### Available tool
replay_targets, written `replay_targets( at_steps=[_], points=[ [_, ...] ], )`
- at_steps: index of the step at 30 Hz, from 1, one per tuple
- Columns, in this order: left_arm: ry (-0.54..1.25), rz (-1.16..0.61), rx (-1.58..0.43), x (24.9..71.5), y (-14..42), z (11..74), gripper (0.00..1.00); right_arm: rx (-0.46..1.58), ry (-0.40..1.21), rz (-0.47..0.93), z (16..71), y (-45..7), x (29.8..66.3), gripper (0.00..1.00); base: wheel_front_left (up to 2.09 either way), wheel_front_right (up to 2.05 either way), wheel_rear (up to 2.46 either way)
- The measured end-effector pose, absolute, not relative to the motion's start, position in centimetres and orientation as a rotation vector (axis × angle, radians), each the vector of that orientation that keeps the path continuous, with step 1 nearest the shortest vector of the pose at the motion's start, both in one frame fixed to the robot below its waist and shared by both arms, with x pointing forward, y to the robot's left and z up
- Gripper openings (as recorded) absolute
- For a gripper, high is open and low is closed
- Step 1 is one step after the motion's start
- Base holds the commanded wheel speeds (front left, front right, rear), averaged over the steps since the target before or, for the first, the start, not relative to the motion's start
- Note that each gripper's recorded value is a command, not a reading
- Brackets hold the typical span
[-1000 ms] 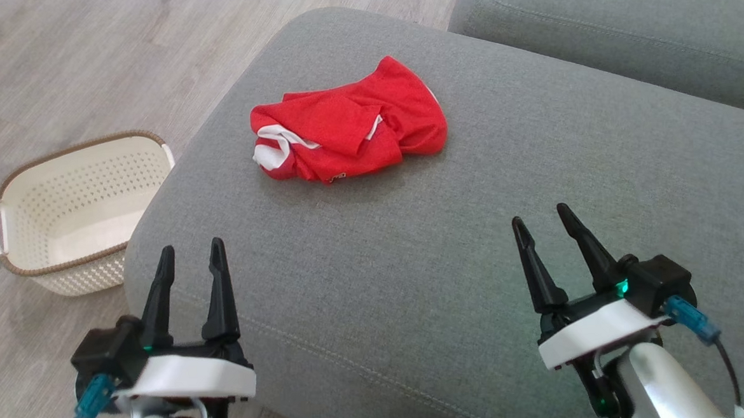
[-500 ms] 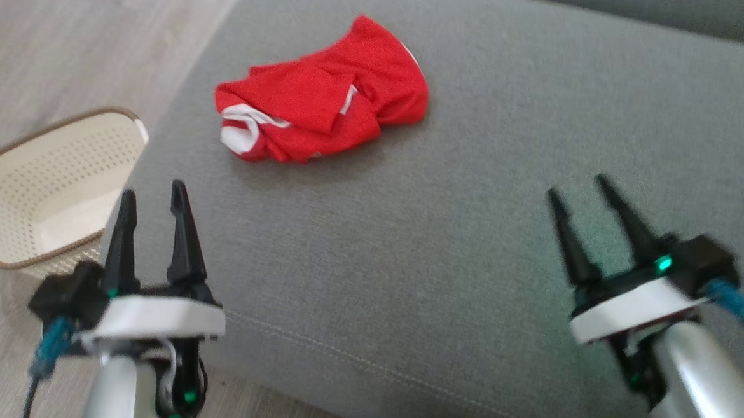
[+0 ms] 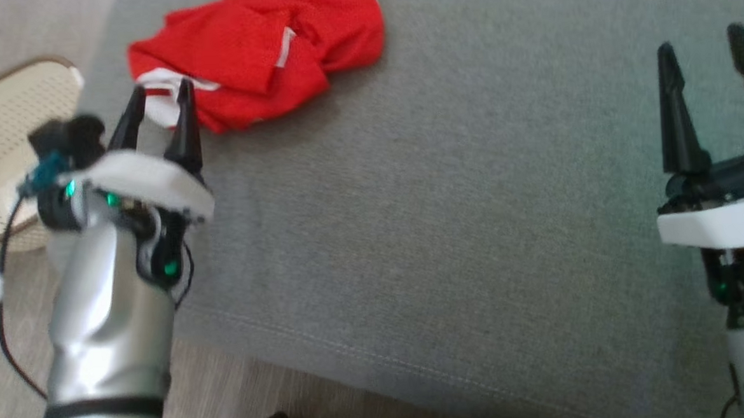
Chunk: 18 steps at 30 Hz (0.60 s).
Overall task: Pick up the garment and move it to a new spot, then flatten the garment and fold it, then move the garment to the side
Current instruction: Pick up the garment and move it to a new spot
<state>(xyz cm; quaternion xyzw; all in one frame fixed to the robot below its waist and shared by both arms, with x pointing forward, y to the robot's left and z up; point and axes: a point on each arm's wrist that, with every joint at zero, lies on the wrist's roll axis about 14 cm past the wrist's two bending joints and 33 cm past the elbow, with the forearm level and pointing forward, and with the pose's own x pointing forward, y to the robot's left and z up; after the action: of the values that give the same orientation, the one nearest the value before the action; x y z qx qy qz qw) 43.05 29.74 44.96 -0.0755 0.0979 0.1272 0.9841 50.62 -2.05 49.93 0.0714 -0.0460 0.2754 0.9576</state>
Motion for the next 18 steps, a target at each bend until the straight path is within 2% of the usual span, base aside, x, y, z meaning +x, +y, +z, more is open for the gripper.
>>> replay_targets(
  at_steps=[4, 12, 14, 18],
  points=[
    [0.297, 0.190, -0.131, 46.6, 28.6, 42.4, 1.00, 0.127, -0.070, 0.532, 48.6, -3.5, 51.6, 1.00, 0.00, 0.00, 0.00],
    [0.483, 0.127, -0.106, 49.1, 27.0, 37.7, 1.00, 0.104, -0.020, 0.480, 46.4, -5.8, 51.6, 1.00, 0.00, 0.00, 0.00],
    [0.526, 0.124, -0.107, 49.2, 26.8, 36.8, 0.00, 0.100, -0.014, 0.469, 46.2, -6.3, 51.5, 1.00, 0.00, 0.00, 0.00],
    [0.529, 0.125, -0.110, 49.3, 26.8, 36.7, 0.00, 0.093, -0.015, 0.456, 46.4, -6.8, 51.3, 1.00, 0.00, 0.00, 0.00]
  ],
)
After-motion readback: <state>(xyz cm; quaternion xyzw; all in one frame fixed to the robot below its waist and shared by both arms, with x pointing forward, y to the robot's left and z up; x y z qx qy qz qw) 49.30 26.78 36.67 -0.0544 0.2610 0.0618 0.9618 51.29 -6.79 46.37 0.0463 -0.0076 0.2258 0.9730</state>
